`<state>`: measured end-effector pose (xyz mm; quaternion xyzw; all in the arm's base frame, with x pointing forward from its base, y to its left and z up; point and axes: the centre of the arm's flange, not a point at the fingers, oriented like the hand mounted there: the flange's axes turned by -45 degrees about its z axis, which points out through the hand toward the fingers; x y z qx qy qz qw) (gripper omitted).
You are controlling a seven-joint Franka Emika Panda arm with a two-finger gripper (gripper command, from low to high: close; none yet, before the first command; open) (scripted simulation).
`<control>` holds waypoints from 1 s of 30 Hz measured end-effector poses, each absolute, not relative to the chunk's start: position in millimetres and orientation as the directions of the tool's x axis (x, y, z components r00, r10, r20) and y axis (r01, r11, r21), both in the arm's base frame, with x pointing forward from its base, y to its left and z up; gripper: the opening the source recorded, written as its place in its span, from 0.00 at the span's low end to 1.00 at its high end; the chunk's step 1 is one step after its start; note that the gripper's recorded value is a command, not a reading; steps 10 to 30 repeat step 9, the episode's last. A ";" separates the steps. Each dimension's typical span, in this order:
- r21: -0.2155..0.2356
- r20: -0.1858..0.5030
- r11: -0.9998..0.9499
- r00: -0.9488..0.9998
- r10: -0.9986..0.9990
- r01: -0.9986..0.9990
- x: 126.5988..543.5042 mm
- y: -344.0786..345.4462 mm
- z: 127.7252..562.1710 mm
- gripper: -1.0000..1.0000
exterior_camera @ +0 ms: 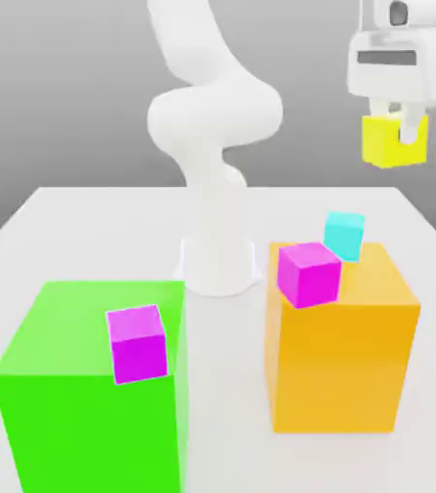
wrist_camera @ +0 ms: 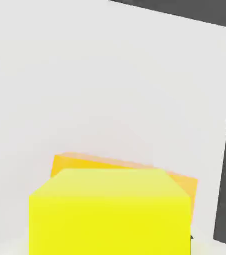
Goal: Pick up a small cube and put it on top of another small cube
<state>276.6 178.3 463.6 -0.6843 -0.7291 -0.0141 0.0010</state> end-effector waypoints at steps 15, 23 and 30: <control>-0.002 0.003 0.042 -0.042 0.999 0.999 275.2 174.0 406.9 1.00; -0.002 0.003 0.042 -0.042 0.999 0.999 275.2 174.0 406.9 1.00; -0.002 0.003 0.042 -0.042 0.999 0.999 275.2 174.0 406.9 1.00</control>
